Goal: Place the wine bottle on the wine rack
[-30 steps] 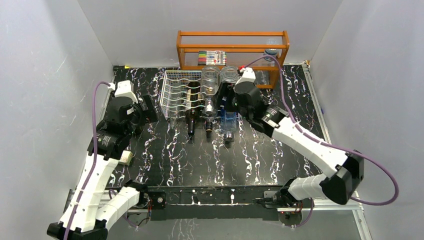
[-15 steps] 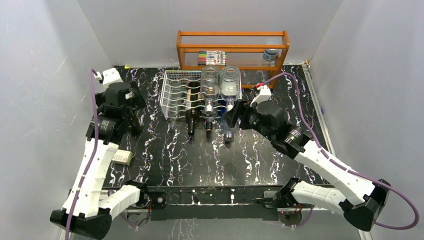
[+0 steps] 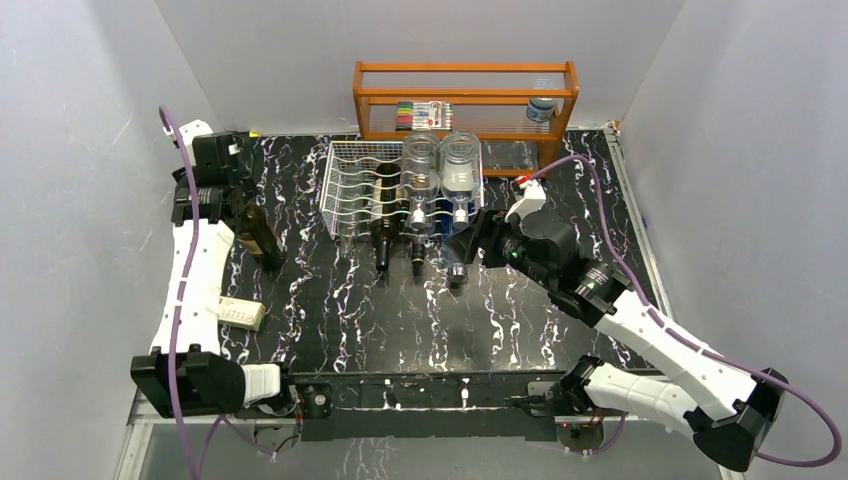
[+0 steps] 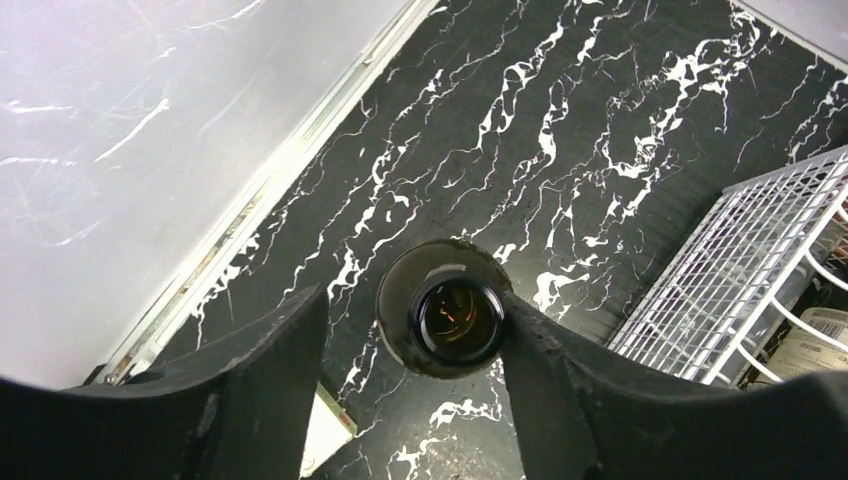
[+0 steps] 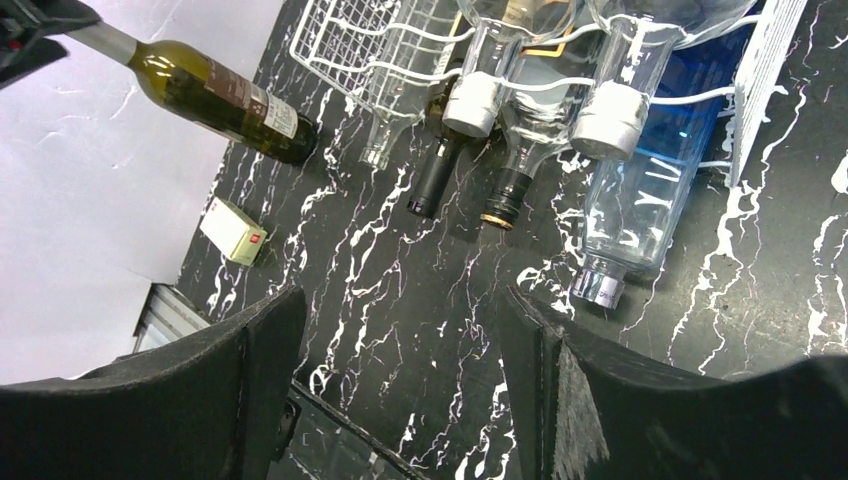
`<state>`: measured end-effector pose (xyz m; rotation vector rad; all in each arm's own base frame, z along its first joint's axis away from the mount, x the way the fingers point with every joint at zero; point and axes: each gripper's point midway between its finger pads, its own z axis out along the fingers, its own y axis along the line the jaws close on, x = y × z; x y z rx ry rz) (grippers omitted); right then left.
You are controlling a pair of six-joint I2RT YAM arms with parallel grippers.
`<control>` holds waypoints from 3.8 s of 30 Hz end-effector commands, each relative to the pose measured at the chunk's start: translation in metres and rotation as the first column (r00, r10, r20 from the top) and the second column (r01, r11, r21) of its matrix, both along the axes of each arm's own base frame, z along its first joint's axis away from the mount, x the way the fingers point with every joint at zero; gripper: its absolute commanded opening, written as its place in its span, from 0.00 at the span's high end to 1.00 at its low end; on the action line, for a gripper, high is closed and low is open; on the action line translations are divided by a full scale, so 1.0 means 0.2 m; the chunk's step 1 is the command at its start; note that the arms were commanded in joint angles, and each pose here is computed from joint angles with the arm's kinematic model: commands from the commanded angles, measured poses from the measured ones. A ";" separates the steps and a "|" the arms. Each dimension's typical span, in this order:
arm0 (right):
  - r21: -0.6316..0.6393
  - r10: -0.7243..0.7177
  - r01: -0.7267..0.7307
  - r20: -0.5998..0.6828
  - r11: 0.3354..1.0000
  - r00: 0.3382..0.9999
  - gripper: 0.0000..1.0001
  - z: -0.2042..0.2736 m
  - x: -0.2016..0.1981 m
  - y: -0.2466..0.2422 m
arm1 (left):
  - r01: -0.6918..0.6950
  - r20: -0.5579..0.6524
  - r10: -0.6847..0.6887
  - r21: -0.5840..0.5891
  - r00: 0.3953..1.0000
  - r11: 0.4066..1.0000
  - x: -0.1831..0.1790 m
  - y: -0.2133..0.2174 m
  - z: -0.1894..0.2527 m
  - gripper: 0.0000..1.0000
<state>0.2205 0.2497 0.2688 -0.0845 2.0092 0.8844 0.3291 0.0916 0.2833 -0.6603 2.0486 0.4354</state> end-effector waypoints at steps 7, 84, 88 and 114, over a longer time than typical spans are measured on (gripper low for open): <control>0.076 -0.025 0.020 0.063 0.997 0.998 0.20 0.13 0.00 -0.03 | 0.074 0.021 -0.074 0.007 0.997 0.997 0.07 -0.01 0.03 0.63; -0.088 0.565 -0.562 0.248 0.822 0.787 0.19 0.24 -0.26 0.33 | 0.957 0.369 -0.896 0.050 0.247 0.285 -0.57 -1.33 0.55 0.12; -0.128 0.527 -0.512 0.266 0.849 0.807 0.24 0.26 -0.22 0.47 | 0.846 0.449 -0.783 0.103 0.430 0.523 -0.51 -1.11 0.62 0.12; -0.217 0.402 -0.344 0.349 0.914 0.847 0.79 0.21 -0.11 0.90 | 0.718 0.370 -0.713 0.154 0.595 0.679 -0.49 -0.88 0.42 0.02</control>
